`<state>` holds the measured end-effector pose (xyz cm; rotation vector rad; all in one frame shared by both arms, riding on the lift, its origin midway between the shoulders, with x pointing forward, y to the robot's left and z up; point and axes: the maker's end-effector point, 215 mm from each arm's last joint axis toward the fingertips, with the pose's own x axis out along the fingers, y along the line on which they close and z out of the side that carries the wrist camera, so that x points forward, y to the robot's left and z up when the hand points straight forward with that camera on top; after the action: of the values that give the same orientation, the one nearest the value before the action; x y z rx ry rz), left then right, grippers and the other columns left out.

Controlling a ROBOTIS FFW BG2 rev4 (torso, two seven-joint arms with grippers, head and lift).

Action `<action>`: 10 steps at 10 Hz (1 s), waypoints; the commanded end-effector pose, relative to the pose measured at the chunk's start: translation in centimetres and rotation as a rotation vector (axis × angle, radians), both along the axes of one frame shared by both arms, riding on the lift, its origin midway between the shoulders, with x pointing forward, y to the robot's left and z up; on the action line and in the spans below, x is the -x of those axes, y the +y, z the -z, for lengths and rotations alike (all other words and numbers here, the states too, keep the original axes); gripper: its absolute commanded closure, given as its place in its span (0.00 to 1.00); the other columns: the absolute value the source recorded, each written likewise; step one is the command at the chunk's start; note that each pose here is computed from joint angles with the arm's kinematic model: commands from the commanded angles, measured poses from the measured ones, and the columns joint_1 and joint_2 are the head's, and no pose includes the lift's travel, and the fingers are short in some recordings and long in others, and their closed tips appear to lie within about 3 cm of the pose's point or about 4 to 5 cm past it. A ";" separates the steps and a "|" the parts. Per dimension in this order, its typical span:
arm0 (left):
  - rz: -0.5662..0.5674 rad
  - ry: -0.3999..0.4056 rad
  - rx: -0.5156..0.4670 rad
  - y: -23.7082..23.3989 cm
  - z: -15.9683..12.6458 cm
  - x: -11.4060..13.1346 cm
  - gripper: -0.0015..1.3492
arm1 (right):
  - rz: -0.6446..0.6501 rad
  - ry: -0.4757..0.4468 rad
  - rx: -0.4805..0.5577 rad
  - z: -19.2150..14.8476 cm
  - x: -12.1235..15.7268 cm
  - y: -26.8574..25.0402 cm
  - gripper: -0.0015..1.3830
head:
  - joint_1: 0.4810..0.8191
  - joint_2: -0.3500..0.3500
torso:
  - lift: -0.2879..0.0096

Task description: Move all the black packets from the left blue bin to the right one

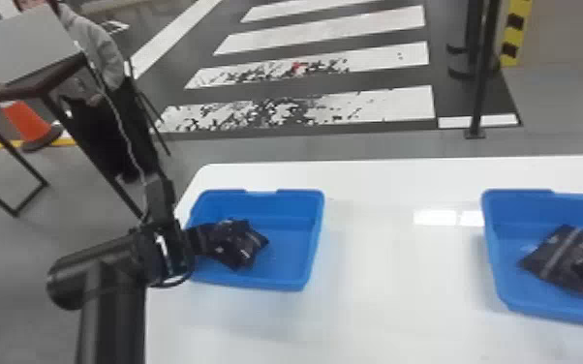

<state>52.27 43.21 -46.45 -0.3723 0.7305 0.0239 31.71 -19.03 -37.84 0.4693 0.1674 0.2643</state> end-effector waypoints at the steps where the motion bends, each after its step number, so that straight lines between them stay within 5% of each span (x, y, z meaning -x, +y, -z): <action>1: 0.028 -0.016 0.044 -2.0 0.2 -1.0 0.33 | -0.001 0.001 -0.006 0.1 -0.1 0.1 0.32 | 0.63 0.96 | 0.50; 3: 0.025 -0.046 0.042 -1.8 -0.1 -1.3 0.83 | -0.004 0.012 -0.021 0.5 0.0 0.3 0.32 | 0.63 0.92 | 0.50; 4: 0.027 -0.084 0.014 -1.5 -0.5 -1.7 0.90 | -0.002 0.017 -0.029 0.7 0.1 0.3 0.32 | 0.63 0.91 | 0.50; 6: 0.050 -0.085 -0.004 -2.1 -0.2 -1.6 0.90 | -0.005 0.023 -0.036 0.9 0.2 0.4 0.32 | 0.63 0.92 | 0.50; 10: 0.200 -0.365 0.151 -10.8 -10.4 0.2 0.90 | -0.052 0.019 -0.068 0.5 -0.3 1.6 0.32 | 0.63 0.86 | 0.50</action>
<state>52.63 34.01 -37.69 -0.4169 0.4403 -0.2443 31.92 -17.59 -38.33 0.5296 0.1858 0.3133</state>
